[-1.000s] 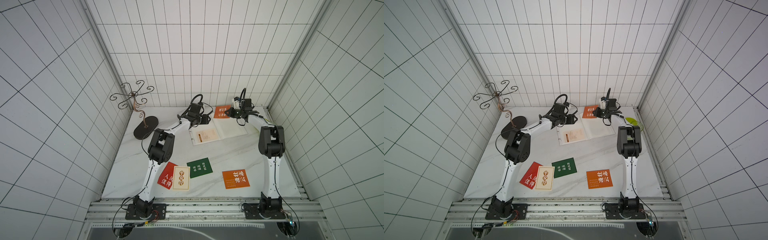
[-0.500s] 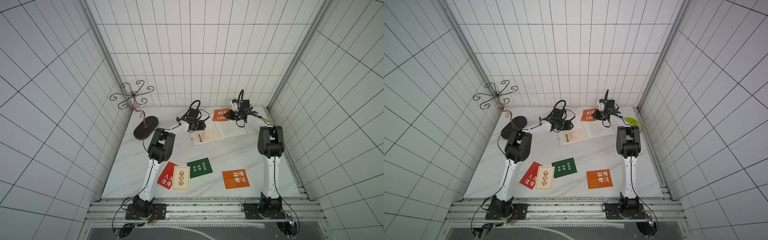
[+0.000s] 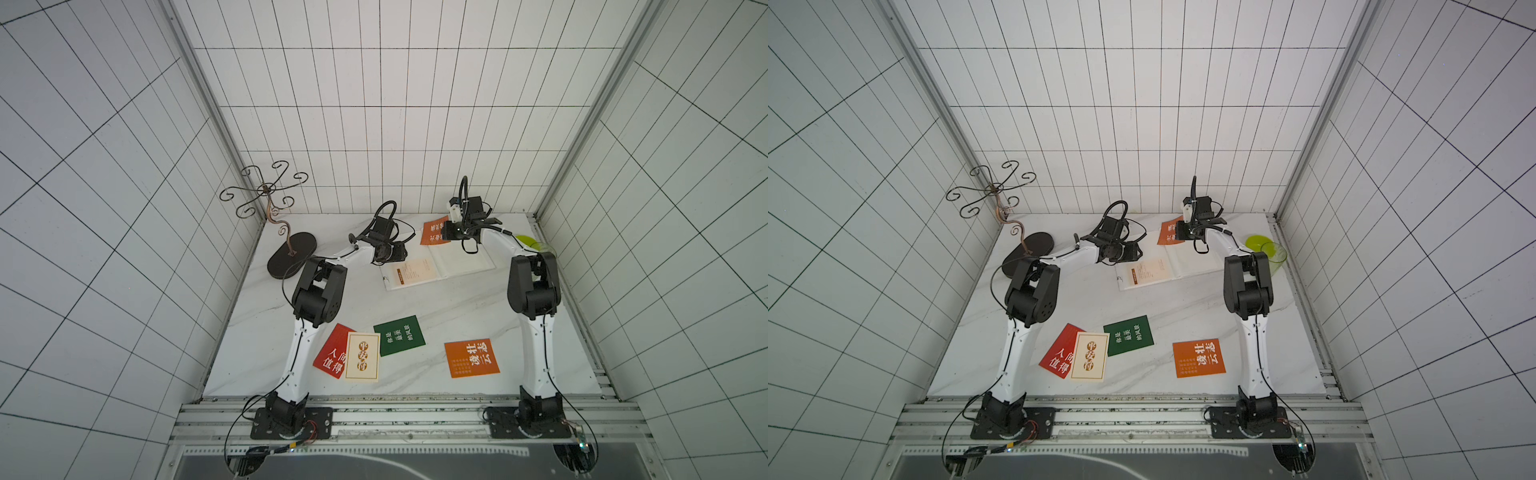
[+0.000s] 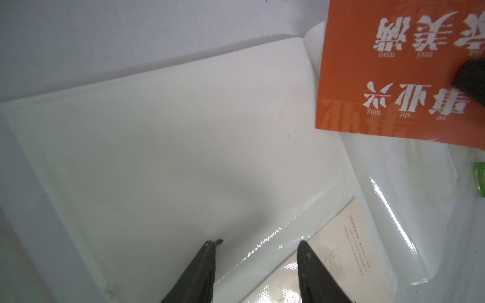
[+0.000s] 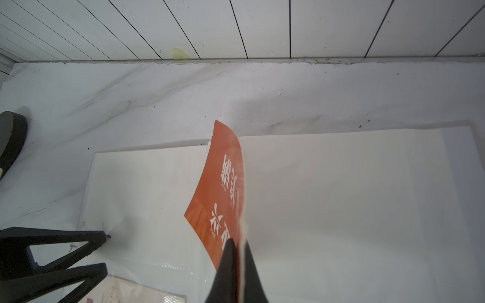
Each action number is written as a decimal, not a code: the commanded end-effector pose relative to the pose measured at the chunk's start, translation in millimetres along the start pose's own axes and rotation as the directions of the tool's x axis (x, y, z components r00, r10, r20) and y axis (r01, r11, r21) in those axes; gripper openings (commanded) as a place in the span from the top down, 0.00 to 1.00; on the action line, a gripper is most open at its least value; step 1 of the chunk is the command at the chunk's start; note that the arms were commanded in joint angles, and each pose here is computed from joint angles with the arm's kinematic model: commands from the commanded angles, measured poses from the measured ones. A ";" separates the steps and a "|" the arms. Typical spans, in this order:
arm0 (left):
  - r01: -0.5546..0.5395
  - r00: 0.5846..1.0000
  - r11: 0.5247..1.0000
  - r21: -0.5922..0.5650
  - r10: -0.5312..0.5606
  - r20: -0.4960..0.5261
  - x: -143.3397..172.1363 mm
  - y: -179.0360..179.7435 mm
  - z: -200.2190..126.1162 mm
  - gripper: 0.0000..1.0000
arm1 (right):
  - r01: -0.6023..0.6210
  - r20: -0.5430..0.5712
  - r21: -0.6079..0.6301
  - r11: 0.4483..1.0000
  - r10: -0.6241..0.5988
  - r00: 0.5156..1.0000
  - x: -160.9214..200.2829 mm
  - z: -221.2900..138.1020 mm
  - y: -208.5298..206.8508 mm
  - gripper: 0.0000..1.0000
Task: Place the photos into the photo albums
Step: Insert the photo into the photo album.
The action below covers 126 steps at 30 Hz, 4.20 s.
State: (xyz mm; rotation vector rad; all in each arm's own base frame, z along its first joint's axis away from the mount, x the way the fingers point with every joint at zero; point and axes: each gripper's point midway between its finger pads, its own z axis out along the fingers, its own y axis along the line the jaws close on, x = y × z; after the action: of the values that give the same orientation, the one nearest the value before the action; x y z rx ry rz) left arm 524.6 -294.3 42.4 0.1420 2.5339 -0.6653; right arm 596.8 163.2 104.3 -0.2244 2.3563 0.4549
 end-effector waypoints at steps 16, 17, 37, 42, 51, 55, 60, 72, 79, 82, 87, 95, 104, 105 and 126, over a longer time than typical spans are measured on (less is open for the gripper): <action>0.061 0.990 0.996 -0.062 -0.069 -0.126 44.0 25.6 4.3 0.49 | 0.071 0.079 0.043 0.997 -0.074 0.994 -42.2 -33.2 19.3 1.00; 0.062 0.990 0.996 -0.059 -0.070 -0.126 44.0 24.9 4.3 0.49 | 0.071 0.074 0.042 0.997 -0.074 0.994 -40.8 -31.7 19.7 1.00; 0.070 0.991 0.997 -0.042 -0.074 -0.110 36.2 20.2 -1.1 0.49 | 0.066 0.022 0.018 0.998 -0.067 0.998 -27.3 -20.9 19.6 1.00; 0.074 0.991 0.996 -0.040 -0.078 -0.107 34.7 19.9 -2.0 0.49 | 0.041 0.005 -0.002 0.999 -0.041 0.999 -23.1 -17.5 15.4 1.00; 0.078 0.991 0.996 -0.038 -0.081 -0.104 32.8 20.3 -4.5 0.49 | 0.002 -0.033 -0.010 1.000 -0.002 0.999 -12.3 -12.5 5.4 1.00; 0.078 0.991 0.996 -0.045 -0.082 -0.102 32.2 22.8 -7.0 0.49 | -0.011 -0.043 -0.042 0.999 0.009 0.999 -10.2 -11.0 4.8 1.00; 0.072 0.992 0.994 -0.077 -0.080 -0.101 32.9 32.9 -14.7 0.49 | -0.016 -0.056 -0.096 0.995 0.011 0.998 -6.6 -9.8 7.8 1.00; 0.102 0.988 0.988 -0.116 -0.114 -0.101 37.9 62.1 -22.8 0.49 | -0.049 -0.092 -0.220 0.974 0.030 0.995 5.3 3.3 12.9 1.00; 0.104 0.988 0.988 -0.112 -0.115 -0.099 36.5 62.8 -23.0 0.49 | -0.056 -0.105 -0.224 0.973 0.033 0.994 11.1 9.4 9.6 1.00; 0.106 0.988 0.988 -0.115 -0.117 -0.102 37.4 64.8 -22.1 0.49 | -0.056 -0.107 -0.235 0.970 0.032 0.994 11.9 10.0 11.2 1.00; 0.106 0.988 0.988 -0.114 -0.118 -0.101 37.0 65.1 -21.8 0.49 | -0.060 -0.108 -0.279 0.958 0.031 0.994 11.9 11.9 17.5 1.00; 0.106 0.988 0.988 -0.110 -0.117 -0.101 36.7 64.2 -24.5 0.49 | -0.078 -0.094 -0.203 0.976 0.060 0.994 3.1 13.0 4.4 0.73; 0.111 0.988 0.989 -0.101 -0.121 -0.092 34.3 61.6 -26.5 0.49 | -0.108 -0.014 -0.034 0.994 0.108 0.994 -28.4 -13.9 -21.8 0.49; 0.112 0.988 0.989 -0.100 -0.122 -0.093 34.7 61.7 -26.1 0.49 | -0.113 -0.016 -0.034 0.993 0.112 0.994 -27.9 -13.8 -22.8 0.49; 0.123 0.987 0.988 -0.090 -0.131 -0.090 32.9 61.2 -27.3 0.49 | -0.135 -0.035 -0.157 0.978 0.131 0.991 -18.7 7.4 -16.9 0.77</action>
State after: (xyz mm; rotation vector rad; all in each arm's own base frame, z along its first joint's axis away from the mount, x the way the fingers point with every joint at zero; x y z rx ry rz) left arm 512.7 -243.5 38.9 0.0288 2.5899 -0.6670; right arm 598.9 144.7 73.6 -0.0964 2.4727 0.6774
